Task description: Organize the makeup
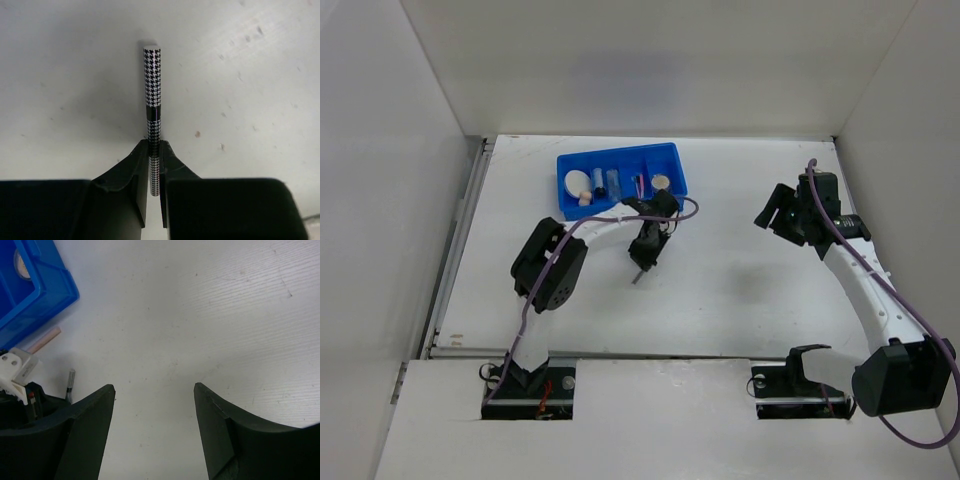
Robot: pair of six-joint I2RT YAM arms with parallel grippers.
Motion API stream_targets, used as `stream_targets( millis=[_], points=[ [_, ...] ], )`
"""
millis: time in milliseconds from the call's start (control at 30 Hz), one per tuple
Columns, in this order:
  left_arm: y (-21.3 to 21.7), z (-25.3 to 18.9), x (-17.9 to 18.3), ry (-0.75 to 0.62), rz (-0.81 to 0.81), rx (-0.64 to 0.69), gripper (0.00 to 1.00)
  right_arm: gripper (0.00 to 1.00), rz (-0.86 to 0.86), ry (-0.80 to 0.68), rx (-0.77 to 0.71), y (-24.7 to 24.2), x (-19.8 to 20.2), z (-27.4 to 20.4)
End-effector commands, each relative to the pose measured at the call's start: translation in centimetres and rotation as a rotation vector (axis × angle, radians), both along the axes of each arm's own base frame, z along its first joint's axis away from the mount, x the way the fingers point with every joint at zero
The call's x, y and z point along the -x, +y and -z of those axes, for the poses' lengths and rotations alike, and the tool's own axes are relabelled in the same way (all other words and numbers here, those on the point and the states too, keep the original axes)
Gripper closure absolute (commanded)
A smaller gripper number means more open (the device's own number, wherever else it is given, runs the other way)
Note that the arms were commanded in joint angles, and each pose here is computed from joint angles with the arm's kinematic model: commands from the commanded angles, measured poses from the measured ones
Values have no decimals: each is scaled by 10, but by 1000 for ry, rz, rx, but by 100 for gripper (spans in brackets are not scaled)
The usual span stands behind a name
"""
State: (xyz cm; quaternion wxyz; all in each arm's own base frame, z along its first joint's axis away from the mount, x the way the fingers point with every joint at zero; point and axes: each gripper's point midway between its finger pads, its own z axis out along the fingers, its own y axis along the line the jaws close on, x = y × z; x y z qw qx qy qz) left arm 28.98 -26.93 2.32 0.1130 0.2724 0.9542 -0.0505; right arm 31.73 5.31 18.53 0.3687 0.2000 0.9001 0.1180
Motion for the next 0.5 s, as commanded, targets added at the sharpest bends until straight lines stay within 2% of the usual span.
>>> stream_targets(
  millis=[0,67,100,200,233,300,333,467],
  points=[
    [-10,-62,1,-53,50,86,100,29,-7,-46,-2,-1,-1,-13],
    [-9,-86,-9,-103,34,107,100,29,-7,-46,-2,-1,-1,-13],
    [-12,-108,-24,-157,9,139,100,29,-7,-46,-2,-1,-1,-13],
    [-5,-133,-55,-203,-91,162,100,29,0,-46,4,-2,-1,-13],
    [-10,-155,-72,-250,-119,206,100,29,0,-46,4,-2,-1,-13],
    [-4,-160,-97,-254,-218,231,100,29,0,-55,3,-2,-3,-17],
    [-6,-178,-114,-294,-256,275,100,29,7,-56,9,-4,-3,-17],
    [3,-186,-161,-333,-424,333,100,29,7,-54,10,-3,-5,-17]
  ],
)
